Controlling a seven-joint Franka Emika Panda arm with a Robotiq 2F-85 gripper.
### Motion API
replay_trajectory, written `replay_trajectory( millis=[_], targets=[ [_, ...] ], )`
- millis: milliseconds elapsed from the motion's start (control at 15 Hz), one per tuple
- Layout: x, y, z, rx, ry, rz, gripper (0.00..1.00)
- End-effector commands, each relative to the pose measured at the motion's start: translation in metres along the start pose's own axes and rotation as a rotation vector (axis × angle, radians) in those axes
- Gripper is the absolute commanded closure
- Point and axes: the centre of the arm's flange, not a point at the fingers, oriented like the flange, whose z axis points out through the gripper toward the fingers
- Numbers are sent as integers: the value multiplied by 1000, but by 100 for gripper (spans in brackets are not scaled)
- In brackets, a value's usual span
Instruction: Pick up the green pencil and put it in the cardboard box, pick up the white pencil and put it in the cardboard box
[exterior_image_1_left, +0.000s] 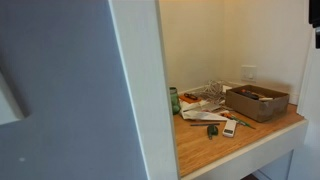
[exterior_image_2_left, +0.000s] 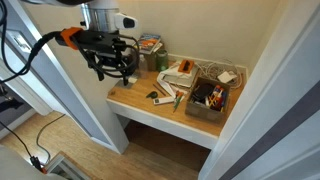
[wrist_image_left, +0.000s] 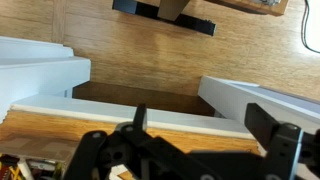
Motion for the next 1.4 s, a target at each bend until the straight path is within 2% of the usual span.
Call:
replay_trajectory(
  millis=[0,1067,1333],
  targets=[
    [0,0,0,0,0,0,0],
    [0,0,0,0,0,0,0],
    [19,41,9,-40,-3,-16,0]
  ],
)
